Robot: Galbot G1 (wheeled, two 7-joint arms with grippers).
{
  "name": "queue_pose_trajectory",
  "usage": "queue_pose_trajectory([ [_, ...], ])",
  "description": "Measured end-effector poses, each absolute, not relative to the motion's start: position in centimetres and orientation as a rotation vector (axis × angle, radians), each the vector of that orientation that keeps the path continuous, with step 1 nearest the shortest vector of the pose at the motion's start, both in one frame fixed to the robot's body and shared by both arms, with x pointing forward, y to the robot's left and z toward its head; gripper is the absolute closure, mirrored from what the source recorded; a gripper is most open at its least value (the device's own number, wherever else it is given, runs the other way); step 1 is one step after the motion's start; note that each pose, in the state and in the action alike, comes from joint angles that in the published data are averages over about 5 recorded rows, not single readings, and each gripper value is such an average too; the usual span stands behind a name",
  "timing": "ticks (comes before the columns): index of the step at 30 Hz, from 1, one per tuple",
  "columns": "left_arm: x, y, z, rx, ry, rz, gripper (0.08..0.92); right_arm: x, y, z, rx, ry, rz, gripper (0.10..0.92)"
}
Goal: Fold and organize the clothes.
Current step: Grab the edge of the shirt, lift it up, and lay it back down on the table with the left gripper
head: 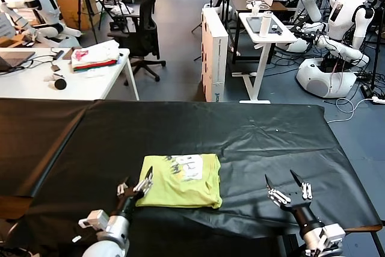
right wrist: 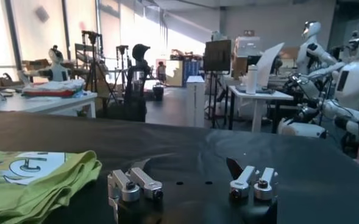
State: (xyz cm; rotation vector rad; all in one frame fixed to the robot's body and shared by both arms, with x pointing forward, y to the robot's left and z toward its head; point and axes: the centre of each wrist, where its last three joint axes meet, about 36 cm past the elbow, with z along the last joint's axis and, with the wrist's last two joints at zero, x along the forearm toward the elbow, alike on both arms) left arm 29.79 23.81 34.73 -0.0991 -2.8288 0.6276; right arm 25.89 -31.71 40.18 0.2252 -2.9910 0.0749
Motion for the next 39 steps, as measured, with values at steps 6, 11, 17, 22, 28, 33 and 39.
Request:
queue_pose_trajectory([
  [6,29.4,23.6,34.7,-0.111,-2.806,0.657,0.092,25.9,-31.7,40.1,0.227,-2.989,0.075,0.115],
  [11,29.4,23.6,34.6,-0.112,-2.793,0.674,0.119,26.0,-31.7,40.1,0.229,-2.991,0.077,0.115],
  [17,29.4,23.4,34.4,-0.118,-2.780,0.693,0.386,26.2,-31.7,40.0,0.232,-2.995,0.080,0.115],
  [22,29.5,23.4,34.7,-0.129,-2.773,0.721,0.627,26.4,-31.7,39.8,0.230,-2.995,0.091,0.115],
  [28,29.6,23.3,35.7,-0.137,-2.724,0.834,0.815,26.5,-31.7,39.4,0.222,-2.991,0.107,0.115],
  [33,29.6,23.8,37.2,-0.129,-2.723,0.821,0.813,26.7,-31.6,39.1,0.215,-2.996,0.124,0.115],
  [39,30.0,26.4,39.2,-0.068,-2.835,0.533,0.813,27.0,-31.2,38.4,0.223,-3.008,0.144,0.115],
])
